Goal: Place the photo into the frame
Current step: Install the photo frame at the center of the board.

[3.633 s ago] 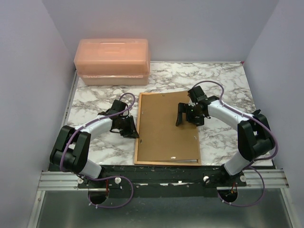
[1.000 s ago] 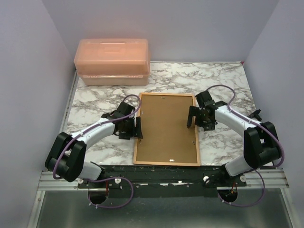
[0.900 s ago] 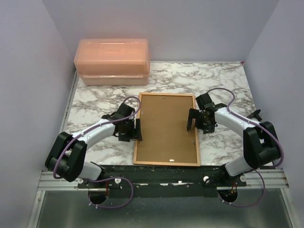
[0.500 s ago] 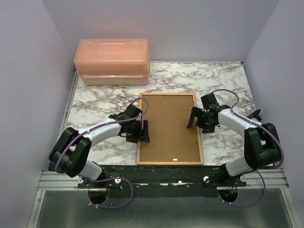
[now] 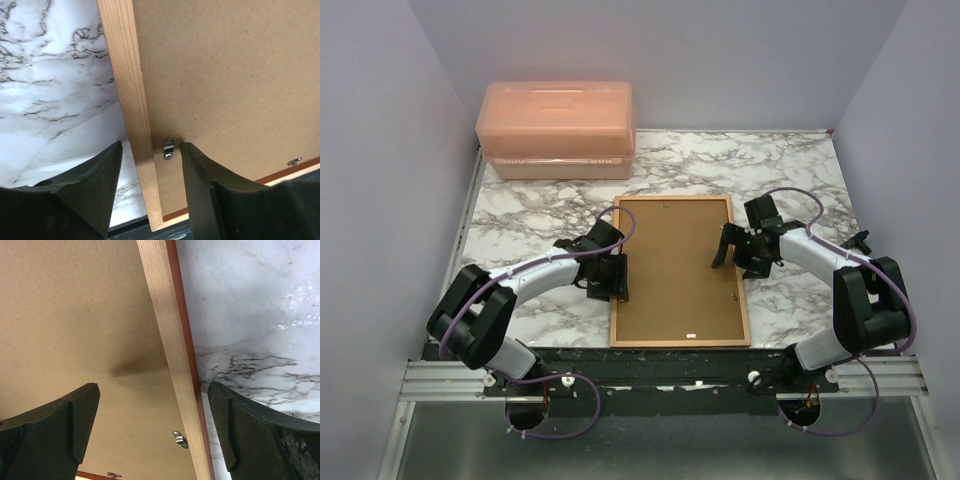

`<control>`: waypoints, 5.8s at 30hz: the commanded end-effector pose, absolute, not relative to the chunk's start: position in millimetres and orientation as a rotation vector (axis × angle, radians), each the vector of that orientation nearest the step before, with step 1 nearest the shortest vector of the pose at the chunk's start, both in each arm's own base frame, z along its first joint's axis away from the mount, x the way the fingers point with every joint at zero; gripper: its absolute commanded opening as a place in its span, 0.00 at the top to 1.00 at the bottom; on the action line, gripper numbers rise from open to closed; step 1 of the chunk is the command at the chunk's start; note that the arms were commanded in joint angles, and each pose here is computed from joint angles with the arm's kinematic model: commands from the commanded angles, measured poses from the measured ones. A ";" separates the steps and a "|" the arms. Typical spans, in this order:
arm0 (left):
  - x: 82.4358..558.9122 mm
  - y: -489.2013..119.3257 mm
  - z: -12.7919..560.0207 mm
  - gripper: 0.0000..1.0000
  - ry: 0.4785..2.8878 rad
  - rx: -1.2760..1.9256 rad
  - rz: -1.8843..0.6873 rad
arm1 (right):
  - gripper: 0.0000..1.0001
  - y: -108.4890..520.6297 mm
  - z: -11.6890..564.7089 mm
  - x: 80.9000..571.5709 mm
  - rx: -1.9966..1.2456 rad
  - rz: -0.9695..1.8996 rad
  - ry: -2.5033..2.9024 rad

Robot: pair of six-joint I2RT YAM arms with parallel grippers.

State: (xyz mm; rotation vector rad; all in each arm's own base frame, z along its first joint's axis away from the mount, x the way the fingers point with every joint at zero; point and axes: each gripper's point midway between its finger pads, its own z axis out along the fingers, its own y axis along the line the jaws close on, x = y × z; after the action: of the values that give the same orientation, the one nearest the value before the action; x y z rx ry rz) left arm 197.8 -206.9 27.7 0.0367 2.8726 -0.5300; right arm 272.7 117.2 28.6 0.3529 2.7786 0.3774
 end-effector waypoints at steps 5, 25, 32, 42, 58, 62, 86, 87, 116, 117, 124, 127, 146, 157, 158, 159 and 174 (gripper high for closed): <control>200.6 -191.8 9.8 0.60 2.908 0.050 -0.328 | 0.02 119.5 20.4 269.3 0.340 0.402 2.803; 200.3 -203.0 25.6 1.00 2.880 0.063 -0.426 | 0.02 117.7 25.6 249.0 0.383 0.422 2.821; 204.9 -199.7 38.4 0.38 2.847 0.042 -0.407 | 0.02 109.0 40.1 253.0 0.358 0.361 2.780; 208.9 -195.0 55.7 0.30 2.796 0.002 -0.476 | 0.04 133.1 91.0 275.9 0.224 0.424 2.665; 208.1 -167.7 56.2 0.30 2.750 -0.146 -0.660 | 0.36 313.6 67.9 267.0 -0.200 0.633 2.710; 207.3 -161.5 49.6 0.30 2.768 -0.154 -0.606 | 0.59 349.0 62.1 266.8 -0.281 0.656 2.722; 203.4 -184.1 26.6 0.34 2.845 -0.052 -0.443 | 1.00 327.8 -58.1 196.9 -0.351 0.161 2.973; 202.7 -184.3 24.7 0.35 2.852 -0.048 -0.433 | 1.00 323.8 -60.7 193.6 -0.345 0.151 2.978; 181.1 -170.9 -10.3 0.97 2.954 -0.077 -0.195 | 1.00 300.4 -93.5 147.4 -0.210 0.331 3.170; 179.4 -170.6 -11.1 1.00 2.959 -0.077 -0.197 | 1.00 299.9 -92.7 148.7 -0.205 0.333 3.168; 179.7 -180.1 -2.7 1.00 2.943 -0.063 -0.288 | 1.00 300.1 -84.4 159.3 -0.223 0.301 3.134; 181.9 -183.5 2.2 1.00 2.924 -0.059 -0.320 | 1.00 298.0 -79.6 167.3 -0.237 0.251 3.107; 188.5 -196.8 5.0 0.61 2.931 -0.065 -0.421 | 0.70 325.0 60.6 243.5 -0.168 0.597 2.748; 207.3 -199.5 17.3 0.36 2.876 -0.140 -0.601 | 0.19 193.1 89.2 250.7 0.157 0.350 2.675; 211.0 -198.9 17.8 0.36 2.869 -0.149 -0.607 | 0.16 178.1 87.5 249.6 0.200 0.322 2.676; 213.9 -196.7 15.8 0.38 2.870 -0.162 -0.597 | 0.13 163.3 82.1 246.5 0.242 0.296 2.687; 222.4 -153.6 -1.9 1.00 2.898 -0.301 -0.381 | 0.08 131.6 23.5 201.3 0.308 0.265 2.903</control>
State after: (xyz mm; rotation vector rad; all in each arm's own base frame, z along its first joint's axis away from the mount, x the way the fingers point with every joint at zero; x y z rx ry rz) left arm 227.8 -200.5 27.2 -0.1934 2.8631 -0.6390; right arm 222.1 133.6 42.3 0.3381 2.8016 0.2730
